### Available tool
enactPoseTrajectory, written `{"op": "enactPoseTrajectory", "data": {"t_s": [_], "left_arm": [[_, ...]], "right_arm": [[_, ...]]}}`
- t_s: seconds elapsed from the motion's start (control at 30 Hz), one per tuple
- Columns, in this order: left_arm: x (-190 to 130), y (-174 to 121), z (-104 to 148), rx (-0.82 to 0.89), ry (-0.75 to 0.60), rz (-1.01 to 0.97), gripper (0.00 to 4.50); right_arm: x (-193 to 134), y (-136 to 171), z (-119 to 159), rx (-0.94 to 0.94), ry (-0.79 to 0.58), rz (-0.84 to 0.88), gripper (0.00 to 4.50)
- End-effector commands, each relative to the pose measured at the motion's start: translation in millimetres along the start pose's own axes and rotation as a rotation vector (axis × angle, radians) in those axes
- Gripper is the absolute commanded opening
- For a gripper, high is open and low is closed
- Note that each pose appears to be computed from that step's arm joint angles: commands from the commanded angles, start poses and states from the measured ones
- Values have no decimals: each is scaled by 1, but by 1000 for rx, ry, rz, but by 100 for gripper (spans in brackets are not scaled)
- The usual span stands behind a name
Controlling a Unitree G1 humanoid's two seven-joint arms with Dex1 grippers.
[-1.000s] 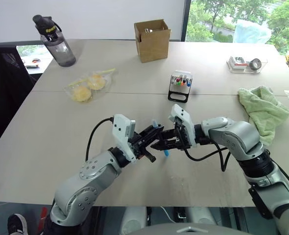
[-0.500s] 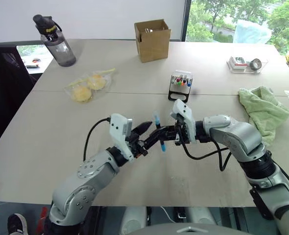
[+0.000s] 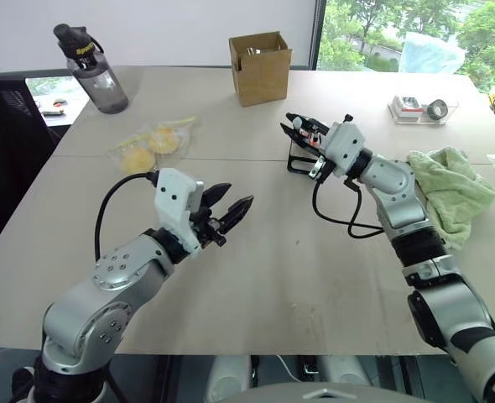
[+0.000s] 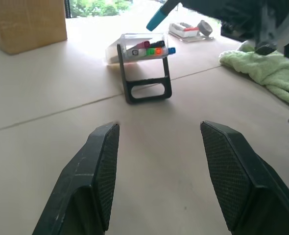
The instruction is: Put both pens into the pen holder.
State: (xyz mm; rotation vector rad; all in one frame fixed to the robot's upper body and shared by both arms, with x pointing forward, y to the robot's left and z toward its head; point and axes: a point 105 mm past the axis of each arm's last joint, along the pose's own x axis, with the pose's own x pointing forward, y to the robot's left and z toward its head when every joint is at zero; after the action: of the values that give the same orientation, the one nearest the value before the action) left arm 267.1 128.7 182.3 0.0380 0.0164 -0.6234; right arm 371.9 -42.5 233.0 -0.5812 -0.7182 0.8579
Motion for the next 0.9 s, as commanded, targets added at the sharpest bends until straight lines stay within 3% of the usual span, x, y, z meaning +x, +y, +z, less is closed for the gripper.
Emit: {"op": "enactPoseTrajectory", "data": {"t_s": [0.03,0.9], "left_arm": [[0,-6,13,40,-54,0,268],[2,-5,22,77,-77,4,268]], "right_arm": [[6,-12,10,-74,-63,-54,10],[19,-4,-29,-77,43,-58,10]]}}
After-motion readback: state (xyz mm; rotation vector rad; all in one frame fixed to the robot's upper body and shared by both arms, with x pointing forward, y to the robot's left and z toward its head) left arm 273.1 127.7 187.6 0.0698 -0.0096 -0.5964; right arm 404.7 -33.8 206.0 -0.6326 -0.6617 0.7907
